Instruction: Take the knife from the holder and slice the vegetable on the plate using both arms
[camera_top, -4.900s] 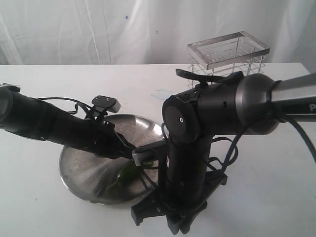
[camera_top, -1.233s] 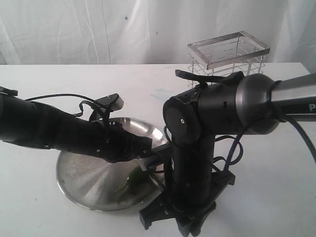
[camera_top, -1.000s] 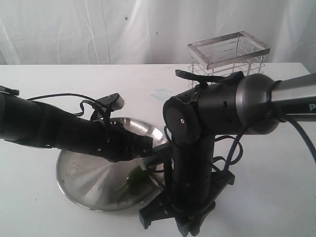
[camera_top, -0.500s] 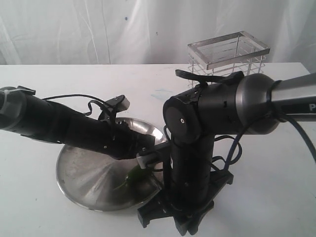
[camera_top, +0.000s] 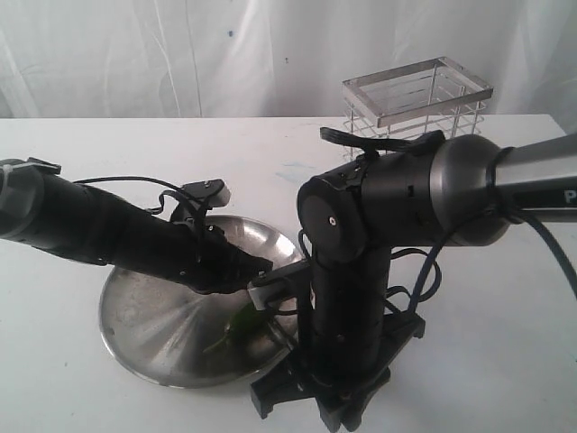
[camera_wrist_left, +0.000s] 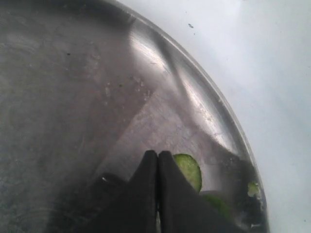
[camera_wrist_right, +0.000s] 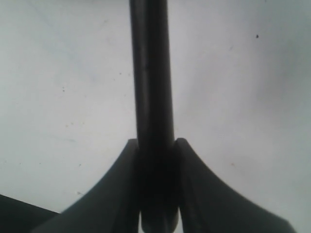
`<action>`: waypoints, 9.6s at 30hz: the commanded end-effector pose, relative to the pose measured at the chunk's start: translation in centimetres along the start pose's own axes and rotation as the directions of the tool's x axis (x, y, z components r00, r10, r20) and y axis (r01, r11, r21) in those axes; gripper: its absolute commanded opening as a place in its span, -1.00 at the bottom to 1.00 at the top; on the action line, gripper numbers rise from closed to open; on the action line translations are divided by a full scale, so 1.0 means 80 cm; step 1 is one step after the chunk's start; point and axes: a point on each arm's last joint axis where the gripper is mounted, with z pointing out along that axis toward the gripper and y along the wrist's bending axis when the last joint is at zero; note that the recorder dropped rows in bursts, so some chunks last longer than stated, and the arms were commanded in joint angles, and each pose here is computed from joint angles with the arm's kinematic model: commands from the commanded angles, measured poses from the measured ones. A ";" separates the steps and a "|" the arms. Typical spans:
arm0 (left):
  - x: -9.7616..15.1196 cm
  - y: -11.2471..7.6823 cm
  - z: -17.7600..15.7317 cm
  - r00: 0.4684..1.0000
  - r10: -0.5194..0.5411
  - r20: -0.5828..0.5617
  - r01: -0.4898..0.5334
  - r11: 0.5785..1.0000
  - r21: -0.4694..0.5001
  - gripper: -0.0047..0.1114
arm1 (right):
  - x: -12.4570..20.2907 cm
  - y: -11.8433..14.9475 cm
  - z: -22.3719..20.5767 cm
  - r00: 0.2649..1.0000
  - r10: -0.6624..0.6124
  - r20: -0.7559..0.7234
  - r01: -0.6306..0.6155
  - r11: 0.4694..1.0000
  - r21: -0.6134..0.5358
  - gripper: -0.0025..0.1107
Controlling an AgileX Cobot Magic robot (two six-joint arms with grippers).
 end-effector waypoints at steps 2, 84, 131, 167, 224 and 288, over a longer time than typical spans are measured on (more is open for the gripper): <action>0.011 0.003 0.001 0.999 0.035 -0.038 -0.036 0.999 -0.011 -0.92 | 0.000 -0.001 -0.005 1.000 -0.009 0.026 0.009 1.000 -0.001 -0.96; 0.025 -0.018 -0.044 0.995 0.064 -0.070 -0.063 0.998 0.017 -0.92 | 0.008 0.020 -0.007 0.999 -0.009 -0.050 0.000 0.984 -0.179 -0.96; 0.006 -0.026 -0.046 0.991 -0.137 0.014 0.135 0.988 0.080 -0.92 | -0.003 0.020 -0.007 0.999 0.020 0.045 -0.012 0.982 -0.187 -0.96; 0.008 0.013 -0.067 0.932 -0.350 0.091 0.331 0.927 0.179 -0.92 | 0.009 0.014 0.016 0.999 0.037 0.029 -0.031 0.984 -0.175 -0.96; -0.026 0.000 -0.073 0.953 -0.260 0.157 0.217 0.944 0.249 -0.92 | 0.007 0.028 0.017 0.994 0.027 0.109 -0.011 0.989 -0.147 -0.96; -0.016 0.012 -0.069 0.988 -0.100 0.115 0.086 0.989 0.119 -0.92 | 0.003 0.032 0.024 0.994 -0.001 0.112 0.020 0.985 -0.173 -0.96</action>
